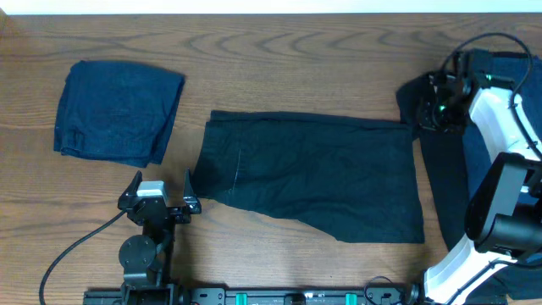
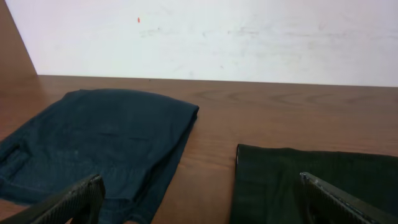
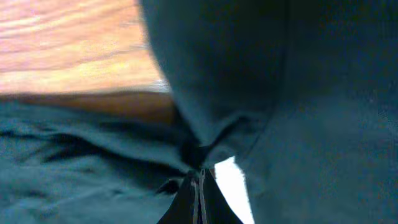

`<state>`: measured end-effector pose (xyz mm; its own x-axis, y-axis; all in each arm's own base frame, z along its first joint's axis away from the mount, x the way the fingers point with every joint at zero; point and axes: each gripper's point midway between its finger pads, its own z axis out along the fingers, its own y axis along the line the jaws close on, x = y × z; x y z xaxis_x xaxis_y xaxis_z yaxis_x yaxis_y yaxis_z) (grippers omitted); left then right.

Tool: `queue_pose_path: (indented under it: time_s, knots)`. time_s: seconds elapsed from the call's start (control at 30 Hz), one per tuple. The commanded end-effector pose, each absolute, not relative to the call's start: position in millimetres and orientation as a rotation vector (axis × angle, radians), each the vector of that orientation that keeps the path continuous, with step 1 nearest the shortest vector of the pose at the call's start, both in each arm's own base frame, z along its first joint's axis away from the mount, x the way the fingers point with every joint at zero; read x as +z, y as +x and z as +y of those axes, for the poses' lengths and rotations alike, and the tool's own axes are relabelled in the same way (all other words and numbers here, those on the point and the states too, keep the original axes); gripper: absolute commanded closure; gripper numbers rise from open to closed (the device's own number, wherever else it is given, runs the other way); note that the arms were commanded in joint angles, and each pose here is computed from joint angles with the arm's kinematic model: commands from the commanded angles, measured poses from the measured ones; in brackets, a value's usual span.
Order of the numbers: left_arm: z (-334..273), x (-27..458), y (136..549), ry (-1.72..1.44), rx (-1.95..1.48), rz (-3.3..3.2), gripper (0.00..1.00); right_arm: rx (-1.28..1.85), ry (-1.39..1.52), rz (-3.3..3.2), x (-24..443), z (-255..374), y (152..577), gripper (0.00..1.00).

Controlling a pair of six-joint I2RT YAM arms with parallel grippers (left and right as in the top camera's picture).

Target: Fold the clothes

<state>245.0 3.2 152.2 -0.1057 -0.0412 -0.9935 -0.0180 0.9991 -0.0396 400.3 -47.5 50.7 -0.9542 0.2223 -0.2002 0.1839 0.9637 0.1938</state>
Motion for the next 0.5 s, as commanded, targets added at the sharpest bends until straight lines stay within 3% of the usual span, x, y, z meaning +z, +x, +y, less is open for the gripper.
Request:
queue_pose_path:
  time_s: [0.0, 0.47]
  knots:
    - [4.3, 137.3, 244.0, -0.046, -0.007, 1.722, 0.02, 0.272, 0.38, 2.886, 34.3, -51.3, 395.2, 0.99]
    - [4.3, 137.3, 244.0, -0.046, -0.007, 1.722, 0.02, 0.189, 0.403, 2.782, -8.2, -60.2, 397.0, 0.99]
